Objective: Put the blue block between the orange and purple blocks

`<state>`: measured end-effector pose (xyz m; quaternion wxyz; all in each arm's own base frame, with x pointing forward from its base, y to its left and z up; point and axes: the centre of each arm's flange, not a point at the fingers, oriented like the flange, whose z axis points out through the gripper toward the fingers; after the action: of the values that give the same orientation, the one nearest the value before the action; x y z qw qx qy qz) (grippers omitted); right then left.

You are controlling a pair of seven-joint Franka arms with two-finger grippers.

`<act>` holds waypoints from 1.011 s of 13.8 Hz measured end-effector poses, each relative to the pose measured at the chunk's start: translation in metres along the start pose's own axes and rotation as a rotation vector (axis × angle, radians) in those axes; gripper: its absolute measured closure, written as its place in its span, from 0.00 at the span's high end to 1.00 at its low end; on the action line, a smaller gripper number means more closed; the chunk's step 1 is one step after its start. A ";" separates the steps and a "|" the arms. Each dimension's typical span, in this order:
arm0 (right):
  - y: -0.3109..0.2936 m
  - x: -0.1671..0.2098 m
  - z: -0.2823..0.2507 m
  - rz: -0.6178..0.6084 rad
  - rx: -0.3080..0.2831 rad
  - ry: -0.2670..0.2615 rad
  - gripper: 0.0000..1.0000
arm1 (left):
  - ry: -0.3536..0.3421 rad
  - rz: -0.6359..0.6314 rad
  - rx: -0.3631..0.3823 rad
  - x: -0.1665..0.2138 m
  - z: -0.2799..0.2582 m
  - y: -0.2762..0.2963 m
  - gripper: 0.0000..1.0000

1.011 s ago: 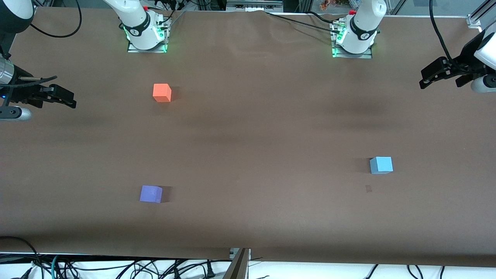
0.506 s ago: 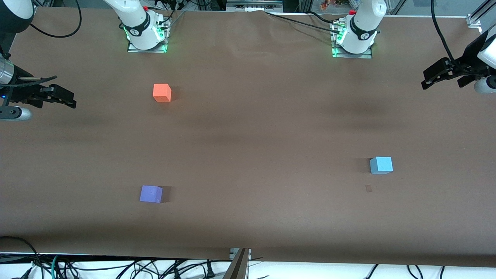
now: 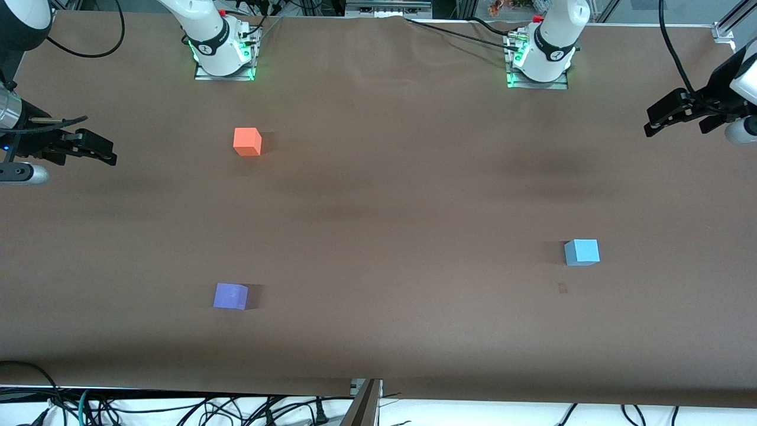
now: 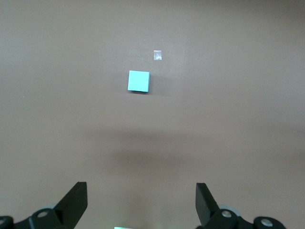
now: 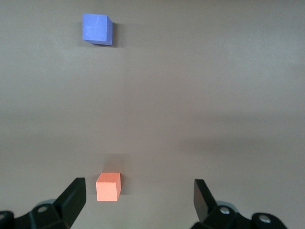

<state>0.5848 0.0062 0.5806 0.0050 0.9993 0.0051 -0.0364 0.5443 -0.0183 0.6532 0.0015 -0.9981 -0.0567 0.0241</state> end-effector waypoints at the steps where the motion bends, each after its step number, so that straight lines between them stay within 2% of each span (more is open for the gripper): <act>1: 0.000 0.000 0.000 0.000 0.000 -0.001 1.00 | -0.001 -0.007 0.000 0.001 0.000 -0.004 1.00; 14: 0.000 0.000 0.000 -0.001 0.000 -0.001 1.00 | 0.017 0.003 -0.003 0.009 0.006 0.003 1.00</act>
<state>0.5850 0.0066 0.5801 0.0049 0.9993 0.0055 -0.0368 0.5533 -0.0203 0.6468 0.0007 -0.9984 -0.0552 0.0157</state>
